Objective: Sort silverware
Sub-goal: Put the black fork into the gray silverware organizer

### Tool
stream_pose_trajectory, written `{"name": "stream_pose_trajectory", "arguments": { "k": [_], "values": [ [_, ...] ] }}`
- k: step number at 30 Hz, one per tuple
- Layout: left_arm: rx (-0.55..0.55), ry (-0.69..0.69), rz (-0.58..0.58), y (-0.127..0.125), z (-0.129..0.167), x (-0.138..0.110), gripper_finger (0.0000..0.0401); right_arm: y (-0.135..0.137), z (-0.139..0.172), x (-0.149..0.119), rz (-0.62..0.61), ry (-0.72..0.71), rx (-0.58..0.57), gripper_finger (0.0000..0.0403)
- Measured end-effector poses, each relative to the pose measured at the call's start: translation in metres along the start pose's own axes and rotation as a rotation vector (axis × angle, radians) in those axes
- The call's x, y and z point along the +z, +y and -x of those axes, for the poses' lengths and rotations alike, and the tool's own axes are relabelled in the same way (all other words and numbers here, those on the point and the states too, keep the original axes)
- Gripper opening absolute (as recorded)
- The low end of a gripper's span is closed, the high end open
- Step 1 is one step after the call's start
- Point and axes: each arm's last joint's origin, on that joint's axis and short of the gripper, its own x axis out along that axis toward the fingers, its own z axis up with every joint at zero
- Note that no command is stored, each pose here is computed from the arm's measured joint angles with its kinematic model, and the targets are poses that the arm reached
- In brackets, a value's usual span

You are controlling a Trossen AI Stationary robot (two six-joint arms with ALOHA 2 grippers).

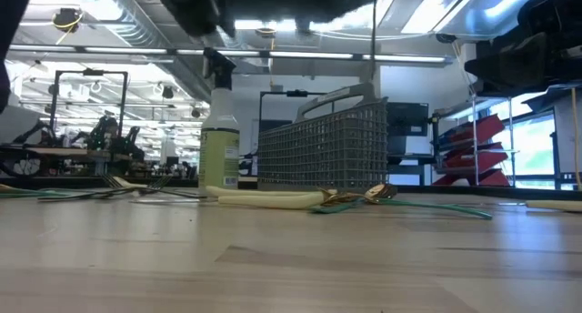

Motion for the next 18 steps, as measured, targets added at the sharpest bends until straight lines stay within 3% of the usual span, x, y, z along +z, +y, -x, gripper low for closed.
{"name": "stream_pose_trajectory", "arguments": {
  "k": [6,18],
  "values": [
    [0.076,0.038,0.046,0.017,-0.006,-0.018,0.0000,0.000,0.000,0.000,0.000,0.000,0.000,0.0000],
    [0.080,0.195,0.077,0.024,-0.006,-0.036,0.0000,0.000,0.000,0.000,0.000,0.000,-0.001,0.0000]
  ]
}}
